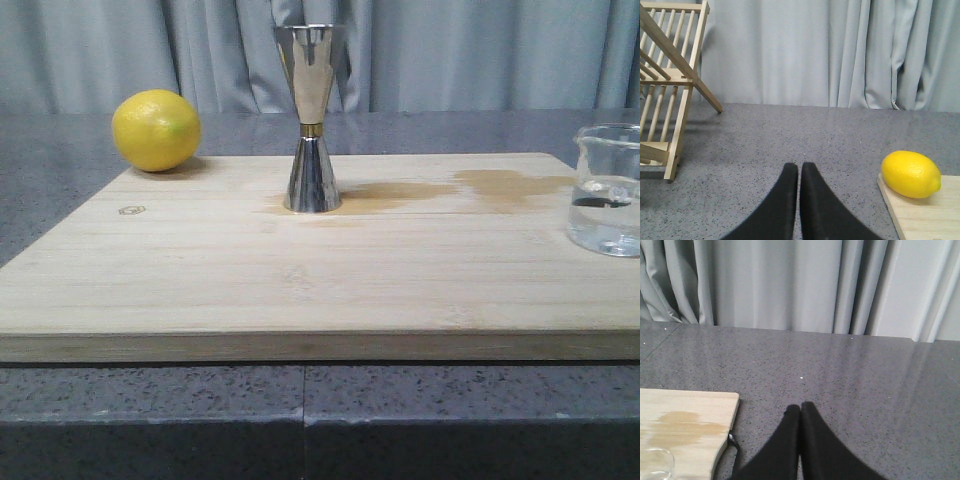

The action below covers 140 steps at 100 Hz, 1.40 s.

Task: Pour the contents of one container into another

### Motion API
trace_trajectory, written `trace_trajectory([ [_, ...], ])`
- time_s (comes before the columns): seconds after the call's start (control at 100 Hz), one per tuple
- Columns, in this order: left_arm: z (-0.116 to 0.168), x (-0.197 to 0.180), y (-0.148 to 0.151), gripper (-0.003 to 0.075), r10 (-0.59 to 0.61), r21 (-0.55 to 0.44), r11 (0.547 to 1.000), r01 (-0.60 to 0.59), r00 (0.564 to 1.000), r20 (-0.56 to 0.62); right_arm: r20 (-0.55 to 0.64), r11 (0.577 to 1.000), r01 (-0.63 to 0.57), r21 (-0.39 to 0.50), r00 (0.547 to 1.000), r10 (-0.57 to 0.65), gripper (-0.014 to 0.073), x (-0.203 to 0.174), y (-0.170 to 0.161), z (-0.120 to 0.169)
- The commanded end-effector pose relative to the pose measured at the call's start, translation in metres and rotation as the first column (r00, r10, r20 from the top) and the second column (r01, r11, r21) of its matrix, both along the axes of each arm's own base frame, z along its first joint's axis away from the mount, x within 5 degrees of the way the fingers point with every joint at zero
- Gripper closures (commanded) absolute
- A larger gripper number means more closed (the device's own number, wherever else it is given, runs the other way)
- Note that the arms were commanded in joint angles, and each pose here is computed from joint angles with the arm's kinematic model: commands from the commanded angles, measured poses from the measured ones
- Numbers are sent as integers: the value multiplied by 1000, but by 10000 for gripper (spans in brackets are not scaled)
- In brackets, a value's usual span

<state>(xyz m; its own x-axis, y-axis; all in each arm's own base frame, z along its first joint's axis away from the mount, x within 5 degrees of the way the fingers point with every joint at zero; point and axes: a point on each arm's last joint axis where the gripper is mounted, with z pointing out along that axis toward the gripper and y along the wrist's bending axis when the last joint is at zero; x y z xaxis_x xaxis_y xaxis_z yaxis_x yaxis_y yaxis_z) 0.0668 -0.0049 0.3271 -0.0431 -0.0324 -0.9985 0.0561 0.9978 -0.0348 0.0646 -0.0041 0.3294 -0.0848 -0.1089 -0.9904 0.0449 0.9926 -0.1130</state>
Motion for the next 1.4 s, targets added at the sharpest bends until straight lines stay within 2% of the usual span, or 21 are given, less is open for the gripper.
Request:
trace_trajectory([
  [0.0,17,0,0,634,4,-21,1000,-2,996,92,90,1000,-2,-6,996,3,501,1,0,17],
  [0.15,17,0,0,296,4,-21,1000,-2,996,92,82,1000,-2,-6,997,2,165,1,0,16],
  [0.2,18,0,0,223,3,-26,1000,-1,995,96,82,1000,-2,-6,997,2,92,1,0,16],
  [0.25,18,0,0,191,4,-27,1000,-1,995,98,82,1000,-2,-6,997,2,53,1,0,16],
  [0.57,18,0,0,241,4,-27,1000,-2,995,103,78,1000,-2,-3,997,2,43,1,0,16],
  [0.69,19,0,0,262,-2,-62,998,8,994,108,78,1000,-4,1,997,3,43,1,0,16],
  [0.87,17,0,-1,270,-10,-62,998,14,997,71,64,1000,-5,9,998,5,43,2,1,14],
  [0.99,21,2,-3,269,-32,-50,998,30,999,-33,10,1000,-4,18,1000,3,43,3,0,16],
  [1.15,31,13,-7,269,-72,20,997,77,979,-191,-100,1000,2,25,995,0,43,11,0,21],
  [1.29,40,27,-16,270,-175,33,981,193,938,-300,-201,999,6,37,980,1,43,22,0,25],
  [1.39,43,39,-27,270,-287,7,951,308,895,-342,-260,999,8,44,966,3,43,31,0,25],
])
